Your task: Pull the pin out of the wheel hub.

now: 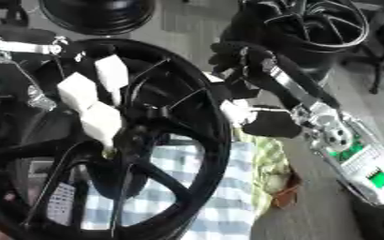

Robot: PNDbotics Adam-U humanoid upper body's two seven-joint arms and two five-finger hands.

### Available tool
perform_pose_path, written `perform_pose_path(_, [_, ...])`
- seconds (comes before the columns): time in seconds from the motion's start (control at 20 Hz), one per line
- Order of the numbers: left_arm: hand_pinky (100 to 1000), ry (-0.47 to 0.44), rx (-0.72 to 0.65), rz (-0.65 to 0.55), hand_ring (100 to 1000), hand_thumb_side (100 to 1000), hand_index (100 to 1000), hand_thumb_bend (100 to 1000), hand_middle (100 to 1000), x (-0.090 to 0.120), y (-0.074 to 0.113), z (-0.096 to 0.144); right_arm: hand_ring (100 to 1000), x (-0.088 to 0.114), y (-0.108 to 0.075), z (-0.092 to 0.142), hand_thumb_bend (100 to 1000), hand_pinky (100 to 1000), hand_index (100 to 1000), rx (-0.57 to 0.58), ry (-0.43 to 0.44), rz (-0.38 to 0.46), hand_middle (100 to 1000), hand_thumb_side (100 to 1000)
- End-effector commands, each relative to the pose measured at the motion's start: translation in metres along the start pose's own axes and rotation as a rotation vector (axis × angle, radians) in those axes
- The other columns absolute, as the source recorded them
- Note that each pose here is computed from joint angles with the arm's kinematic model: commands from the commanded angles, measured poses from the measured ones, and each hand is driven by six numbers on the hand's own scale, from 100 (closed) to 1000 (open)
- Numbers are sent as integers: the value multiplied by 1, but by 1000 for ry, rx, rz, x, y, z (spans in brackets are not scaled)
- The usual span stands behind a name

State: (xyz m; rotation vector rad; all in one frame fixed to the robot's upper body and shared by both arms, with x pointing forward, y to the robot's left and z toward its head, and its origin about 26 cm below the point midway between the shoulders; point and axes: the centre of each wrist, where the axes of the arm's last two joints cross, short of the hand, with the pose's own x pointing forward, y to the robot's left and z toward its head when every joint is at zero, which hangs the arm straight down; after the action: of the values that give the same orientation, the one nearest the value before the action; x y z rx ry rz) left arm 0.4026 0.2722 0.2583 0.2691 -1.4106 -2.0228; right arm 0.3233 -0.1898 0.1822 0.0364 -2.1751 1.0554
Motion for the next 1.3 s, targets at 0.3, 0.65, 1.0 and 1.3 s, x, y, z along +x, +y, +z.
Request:
perform_pose_path(0.3, [738,-33,-15,-33,610,476,685,391,544,3,9,6,777,2,-8,-1,100,673,909,-5,-10,23,769,290])
perform_pose_path(0.65, [718,-31,-7,-14,569,451,632,309,488,2,10,8,777,2,-8,0,100,673,909,-4,-8,22,769,291])
perform_pose_path(1.0, [697,-44,45,11,547,435,602,259,457,2,14,13,777,0,-7,1,100,673,910,-3,0,21,769,292])
perform_pose_path(1.3, [696,-66,152,22,551,443,606,268,459,8,28,23,777,-2,-7,3,100,673,910,1,11,21,770,292])
